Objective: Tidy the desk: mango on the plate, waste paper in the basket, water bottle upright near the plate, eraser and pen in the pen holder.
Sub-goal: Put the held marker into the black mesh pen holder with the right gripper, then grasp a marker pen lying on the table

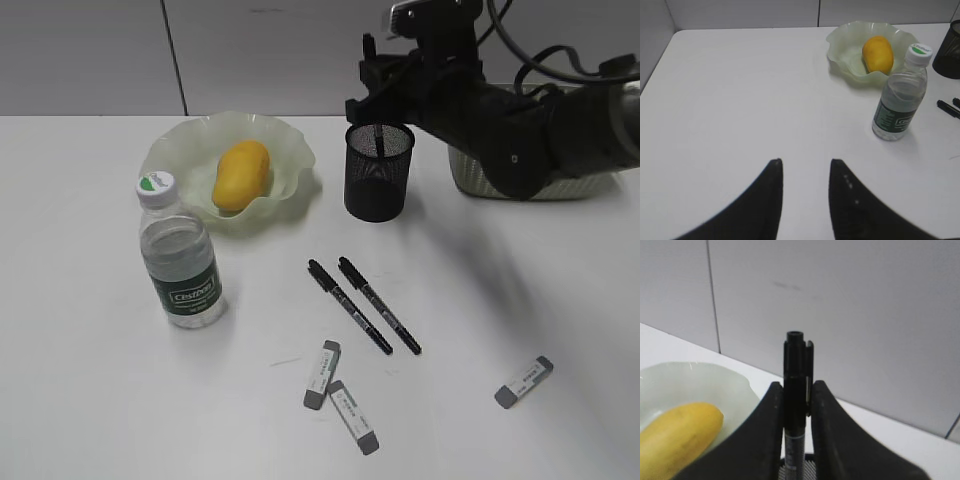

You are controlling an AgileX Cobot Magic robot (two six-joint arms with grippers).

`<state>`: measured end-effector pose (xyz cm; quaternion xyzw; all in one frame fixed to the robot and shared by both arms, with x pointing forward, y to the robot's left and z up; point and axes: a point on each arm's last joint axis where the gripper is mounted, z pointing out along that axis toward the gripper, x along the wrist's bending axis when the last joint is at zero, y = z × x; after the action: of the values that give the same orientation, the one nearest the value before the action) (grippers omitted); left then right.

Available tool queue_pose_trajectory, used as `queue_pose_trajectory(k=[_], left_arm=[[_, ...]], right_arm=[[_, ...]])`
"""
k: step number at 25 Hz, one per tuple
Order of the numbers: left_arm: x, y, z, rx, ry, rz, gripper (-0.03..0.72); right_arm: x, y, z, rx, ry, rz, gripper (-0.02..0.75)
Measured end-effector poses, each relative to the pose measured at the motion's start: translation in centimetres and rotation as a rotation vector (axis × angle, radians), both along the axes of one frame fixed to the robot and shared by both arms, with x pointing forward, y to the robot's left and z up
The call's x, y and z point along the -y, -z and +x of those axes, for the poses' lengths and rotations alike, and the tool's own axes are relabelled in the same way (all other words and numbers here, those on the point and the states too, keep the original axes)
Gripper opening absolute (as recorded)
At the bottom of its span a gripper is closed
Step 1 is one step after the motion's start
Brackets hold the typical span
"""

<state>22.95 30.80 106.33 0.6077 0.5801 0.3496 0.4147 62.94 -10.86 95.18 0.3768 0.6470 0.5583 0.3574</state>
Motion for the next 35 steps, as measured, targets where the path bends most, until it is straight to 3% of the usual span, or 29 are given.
queue_pose_trajectory(k=[3, 5, 9, 12, 18, 22, 24, 28, 35], left_arm=[[0.0, 0.0, 0.0, 0.000, 0.000, 0.000, 0.236], [0.0, 0.0, 0.0, 0.000, 0.000, 0.000, 0.236], [0.0, 0.0, 0.0, 0.000, 0.000, 0.000, 0.235], [0.0, 0.0, 0.0, 0.000, 0.000, 0.000, 0.235], [0.0, 0.0, 0.0, 0.000, 0.000, 0.000, 0.235], [0.0, 0.0, 0.0, 0.000, 0.000, 0.000, 0.235], [0.0, 0.0, 0.0, 0.000, 0.000, 0.000, 0.235], [0.0, 0.0, 0.0, 0.000, 0.000, 0.000, 0.237], [0.0, 0.0, 0.0, 0.000, 0.000, 0.000, 0.237]], right_arm=[[0.2, 1.5, 0.3, -0.036, 0.035, 0.011, 0.146], [0.2, 1.8, 0.3, -0.045, 0.043, 0.014, 0.212], [0.5, 1.1, 0.2, -0.056, 0.069, 0.035, 0.426], [0.9, -2.1, -0.6, -0.106, 0.074, 0.027, 0.476], [3.8, -12.3, -7.5, -0.313, 0.008, -0.202, 0.433], [7.3, -15.6, -14.8, -0.566, 0.012, -0.303, 0.380], [9.3, -15.9, -18.7, -0.680, 0.044, -0.326, 0.370], [13.3, -15.4, -26.1, -0.756, 0.101, -0.343, 0.363], [17.7, -12.0, -35.2, -0.567, 0.108, -0.234, 0.340]])
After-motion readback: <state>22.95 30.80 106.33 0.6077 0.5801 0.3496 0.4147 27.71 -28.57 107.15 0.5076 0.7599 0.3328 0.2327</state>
